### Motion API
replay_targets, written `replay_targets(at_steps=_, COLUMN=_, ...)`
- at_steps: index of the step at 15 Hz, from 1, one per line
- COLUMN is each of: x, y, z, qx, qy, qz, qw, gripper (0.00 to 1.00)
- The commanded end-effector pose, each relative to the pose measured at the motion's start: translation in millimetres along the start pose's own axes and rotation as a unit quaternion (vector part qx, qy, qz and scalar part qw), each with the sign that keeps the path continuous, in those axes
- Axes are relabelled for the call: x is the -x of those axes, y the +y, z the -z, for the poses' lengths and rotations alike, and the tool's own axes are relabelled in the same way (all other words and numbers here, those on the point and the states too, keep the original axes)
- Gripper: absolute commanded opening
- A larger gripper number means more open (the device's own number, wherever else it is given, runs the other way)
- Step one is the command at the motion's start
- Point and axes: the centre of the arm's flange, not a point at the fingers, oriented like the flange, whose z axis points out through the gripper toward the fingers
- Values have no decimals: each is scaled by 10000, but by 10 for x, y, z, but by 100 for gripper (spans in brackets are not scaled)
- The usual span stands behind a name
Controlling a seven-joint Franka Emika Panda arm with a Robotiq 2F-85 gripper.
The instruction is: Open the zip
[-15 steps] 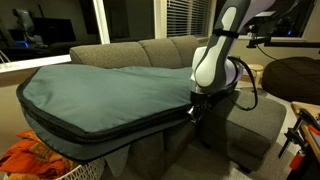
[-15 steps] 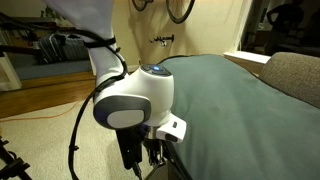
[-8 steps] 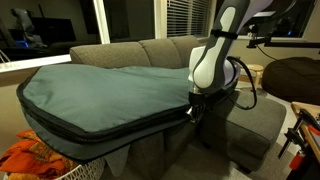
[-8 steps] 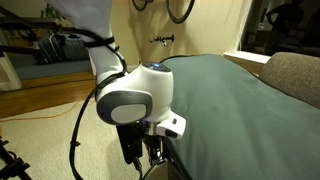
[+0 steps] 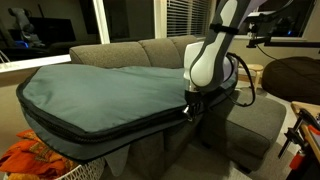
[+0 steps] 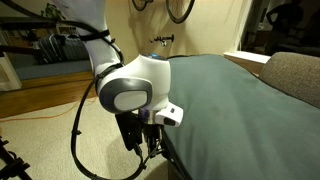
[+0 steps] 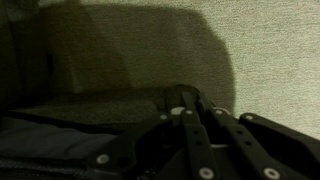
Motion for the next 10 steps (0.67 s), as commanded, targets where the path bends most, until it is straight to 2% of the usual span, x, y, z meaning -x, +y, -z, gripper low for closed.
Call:
replay_targets(at_steps=1, x=29, y=-126, z=238, qx=159, qy=-102, qz=20, qw=9998, gripper=6)
replay_targets(at_steps=10, x=20, y=-304, z=321, qx=320, qy=-168, qz=238, qw=9991, gripper=5)
